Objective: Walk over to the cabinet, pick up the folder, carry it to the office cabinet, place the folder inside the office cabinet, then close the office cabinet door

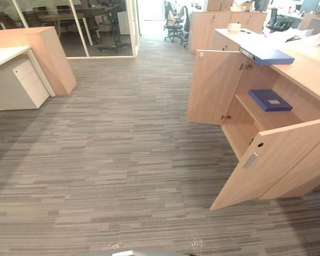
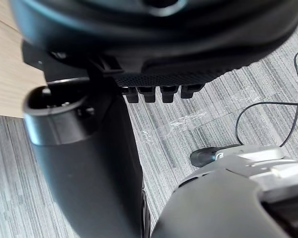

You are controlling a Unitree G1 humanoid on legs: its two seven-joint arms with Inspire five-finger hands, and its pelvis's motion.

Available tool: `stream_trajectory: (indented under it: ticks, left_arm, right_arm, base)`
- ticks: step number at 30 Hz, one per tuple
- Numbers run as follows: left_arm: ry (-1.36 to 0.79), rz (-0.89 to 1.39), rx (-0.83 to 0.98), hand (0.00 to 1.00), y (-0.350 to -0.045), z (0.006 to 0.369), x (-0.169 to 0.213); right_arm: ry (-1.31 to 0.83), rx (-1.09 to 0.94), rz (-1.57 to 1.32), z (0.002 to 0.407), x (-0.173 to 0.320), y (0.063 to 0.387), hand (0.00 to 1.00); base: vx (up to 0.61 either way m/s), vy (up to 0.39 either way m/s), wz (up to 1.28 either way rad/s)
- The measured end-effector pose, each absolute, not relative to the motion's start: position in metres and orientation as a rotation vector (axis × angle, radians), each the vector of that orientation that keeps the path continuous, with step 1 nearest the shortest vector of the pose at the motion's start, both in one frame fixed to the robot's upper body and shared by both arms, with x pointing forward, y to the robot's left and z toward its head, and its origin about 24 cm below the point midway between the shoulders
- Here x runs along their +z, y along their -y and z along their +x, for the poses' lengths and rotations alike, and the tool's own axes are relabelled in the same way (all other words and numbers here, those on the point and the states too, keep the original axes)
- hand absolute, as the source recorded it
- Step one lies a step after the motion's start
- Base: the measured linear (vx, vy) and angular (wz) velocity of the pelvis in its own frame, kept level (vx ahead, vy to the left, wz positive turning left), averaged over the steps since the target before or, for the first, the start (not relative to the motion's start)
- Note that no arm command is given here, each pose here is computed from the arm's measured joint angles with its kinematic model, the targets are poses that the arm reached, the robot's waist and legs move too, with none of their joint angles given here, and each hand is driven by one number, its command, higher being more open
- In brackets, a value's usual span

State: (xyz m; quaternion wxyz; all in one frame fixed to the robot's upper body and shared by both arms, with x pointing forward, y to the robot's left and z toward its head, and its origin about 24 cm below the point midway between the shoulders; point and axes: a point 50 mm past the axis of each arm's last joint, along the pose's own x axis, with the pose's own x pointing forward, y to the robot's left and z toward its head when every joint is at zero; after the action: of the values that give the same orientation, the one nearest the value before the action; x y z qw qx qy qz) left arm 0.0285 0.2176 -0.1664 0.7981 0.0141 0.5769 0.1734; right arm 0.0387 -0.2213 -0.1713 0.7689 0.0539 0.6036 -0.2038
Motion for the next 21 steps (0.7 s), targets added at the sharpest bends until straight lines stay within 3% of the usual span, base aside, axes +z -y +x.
stream_trajectory:
  ticks: [9, 21]
  left_arm:
    - [-1.233, -0.074, 0.359, 1.0, -0.214, 0.028, -0.168]
    - [-1.221, -0.033, 0.36, 1.0, -0.214, 0.03, -0.167]
  right_arm:
    - [-1.297, -0.447, 0.133, 0.047, -0.171, 0.221, 1.0]
    - [-1.29, -0.445, 0.135, 0.05, -0.171, 0.221, 1.0]
  base:
    - [0.0, 0.001, -0.01]
    - [0.0, 0.0, 0.0]
